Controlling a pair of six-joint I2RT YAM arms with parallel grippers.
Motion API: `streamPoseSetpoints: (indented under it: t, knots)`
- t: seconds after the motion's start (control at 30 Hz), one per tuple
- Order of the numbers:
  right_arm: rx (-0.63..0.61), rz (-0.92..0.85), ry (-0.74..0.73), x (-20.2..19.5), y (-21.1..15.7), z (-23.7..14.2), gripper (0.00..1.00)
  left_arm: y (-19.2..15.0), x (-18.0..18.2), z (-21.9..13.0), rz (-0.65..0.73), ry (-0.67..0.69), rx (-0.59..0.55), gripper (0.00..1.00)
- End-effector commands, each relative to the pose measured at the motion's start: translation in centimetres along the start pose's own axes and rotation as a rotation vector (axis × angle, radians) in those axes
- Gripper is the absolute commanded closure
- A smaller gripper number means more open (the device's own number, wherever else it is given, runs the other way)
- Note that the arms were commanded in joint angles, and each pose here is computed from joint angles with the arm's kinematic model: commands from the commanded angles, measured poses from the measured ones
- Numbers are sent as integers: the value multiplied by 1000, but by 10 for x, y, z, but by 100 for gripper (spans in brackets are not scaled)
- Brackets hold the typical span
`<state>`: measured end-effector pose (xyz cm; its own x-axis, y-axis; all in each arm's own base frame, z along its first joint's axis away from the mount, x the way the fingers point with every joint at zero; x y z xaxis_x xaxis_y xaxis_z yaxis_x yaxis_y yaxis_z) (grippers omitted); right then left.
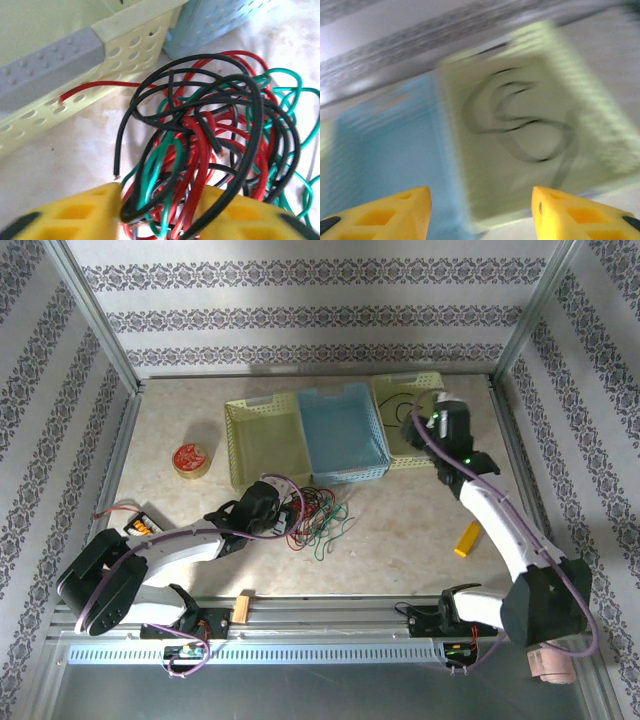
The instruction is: Untangle the cables
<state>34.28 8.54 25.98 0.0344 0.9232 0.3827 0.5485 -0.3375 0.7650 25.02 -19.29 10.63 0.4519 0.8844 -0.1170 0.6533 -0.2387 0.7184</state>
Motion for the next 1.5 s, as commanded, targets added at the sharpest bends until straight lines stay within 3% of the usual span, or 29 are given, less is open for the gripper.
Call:
streamPoseSetpoints:
  t: [0.0,0.17,0.33,0.47,0.77,0.97,1.17,1.47]
  knots:
    - [295,-151,349,63,-79,-5,44,27,-7,-13,-2,-53,-92,39]
    - [490,-313,504,117,-154,-10,44,38,10,-39,-123,57,-196,38]
    - [597,-423,535,145,-183,-4,44,32,51,-73,-341,312,-282,29]
    - [600,-486,514,157,-187,7,43,18,77,-77,-453,469,-199,29]
    - [637,-562,435,181,-194,25,41,11,87,-59,-489,530,-108,29]
    - [569,-689,178,178,-198,44,39,7,87,-58,-479,532,-93,29]
    - [537,-717,64,169,-198,50,39,13,82,-55,-431,487,-100,29]
    - [584,-630,22,129,-196,35,40,40,32,-32,-220,70,-110,28]
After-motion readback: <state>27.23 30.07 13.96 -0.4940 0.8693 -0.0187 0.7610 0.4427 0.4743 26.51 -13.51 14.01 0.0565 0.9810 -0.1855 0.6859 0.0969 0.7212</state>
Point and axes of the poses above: each hand's point on the last joint's axis, 136 mm out from that joint toward the fingers, its own z axis out along the fingers, its own x axis along the line the jaws close on, y = z × x, the point moved 5 cm from there along -z, back along the fingers, and after that the axes turned 4 degrees about z, right-handed, at the moved point
